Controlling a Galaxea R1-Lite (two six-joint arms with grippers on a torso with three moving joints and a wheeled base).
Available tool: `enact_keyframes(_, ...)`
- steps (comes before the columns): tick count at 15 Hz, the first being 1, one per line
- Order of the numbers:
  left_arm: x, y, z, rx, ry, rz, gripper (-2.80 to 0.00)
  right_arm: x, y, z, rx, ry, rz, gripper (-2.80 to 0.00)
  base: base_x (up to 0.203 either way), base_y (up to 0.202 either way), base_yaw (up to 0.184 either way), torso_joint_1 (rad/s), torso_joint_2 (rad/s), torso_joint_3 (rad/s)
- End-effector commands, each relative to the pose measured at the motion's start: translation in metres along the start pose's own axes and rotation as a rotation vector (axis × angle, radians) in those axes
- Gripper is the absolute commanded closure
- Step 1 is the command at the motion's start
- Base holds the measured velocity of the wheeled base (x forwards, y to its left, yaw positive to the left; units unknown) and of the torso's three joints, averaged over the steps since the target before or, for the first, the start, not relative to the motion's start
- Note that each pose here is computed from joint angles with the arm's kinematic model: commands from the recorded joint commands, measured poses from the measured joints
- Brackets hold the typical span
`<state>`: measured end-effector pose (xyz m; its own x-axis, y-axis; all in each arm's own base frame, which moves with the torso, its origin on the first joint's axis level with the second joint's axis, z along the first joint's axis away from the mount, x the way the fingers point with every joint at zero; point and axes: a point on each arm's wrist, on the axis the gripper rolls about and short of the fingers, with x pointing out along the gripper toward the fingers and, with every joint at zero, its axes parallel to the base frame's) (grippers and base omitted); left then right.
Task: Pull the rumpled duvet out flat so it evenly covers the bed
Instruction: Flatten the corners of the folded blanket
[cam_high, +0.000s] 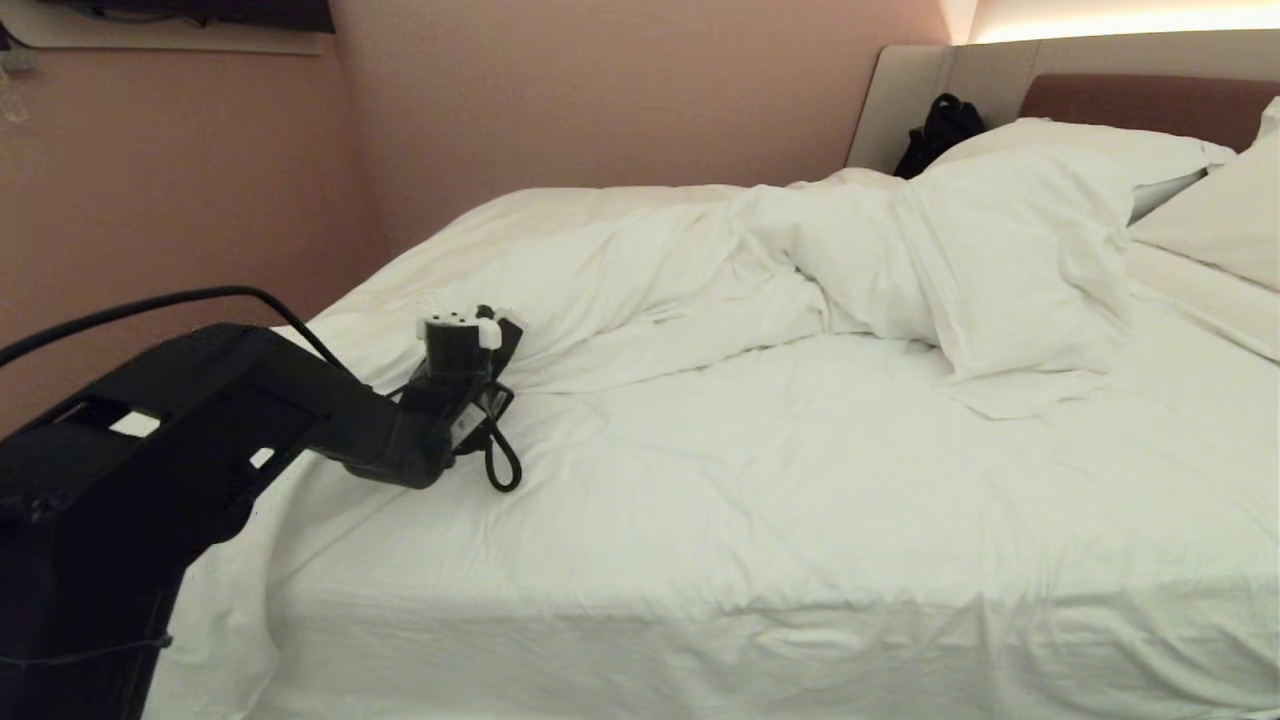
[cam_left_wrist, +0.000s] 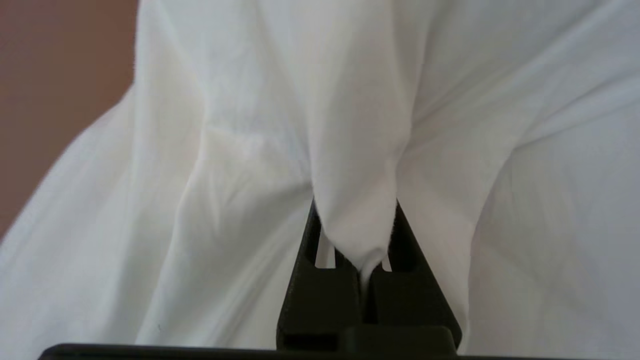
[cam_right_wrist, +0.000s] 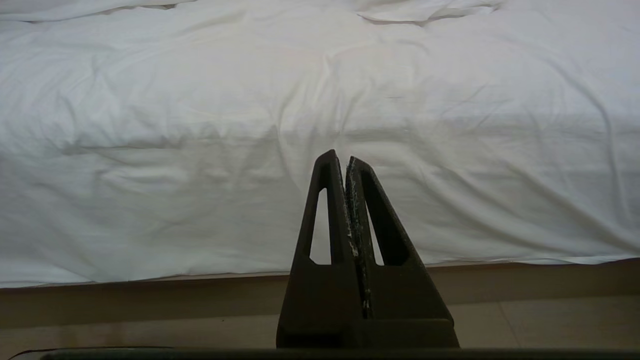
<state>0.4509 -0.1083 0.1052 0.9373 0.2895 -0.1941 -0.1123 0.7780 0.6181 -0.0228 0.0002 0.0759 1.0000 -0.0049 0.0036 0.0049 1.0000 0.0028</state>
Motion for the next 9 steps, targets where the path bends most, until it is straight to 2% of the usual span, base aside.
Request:
enact_keyframes(1,-0.008,0.011,0.008,-0.013,-0.018,0.017,0.0,0.0,0.0,0.0,0.0,-0.001,0.0,0.0,0.0,0.0,0.0,0.0,0.0,0.0)
enact_keyframes(5,-0.024,0.026,0.014,-0.044,-0.048,0.032,0.0,0.0,0.0,0.0,0.0,-0.001,0.0,0.0,0.0,0.0,0.0,0.0,0.0,0.0)
enact_keyframes(9,-0.056,0.052,0.032,-0.095,-0.12,0.042,0.0,0.0,0.0,0.0,0.0,-0.001,0.0,0.0,0.0,0.0,0.0,0.0,0.0,0.0)
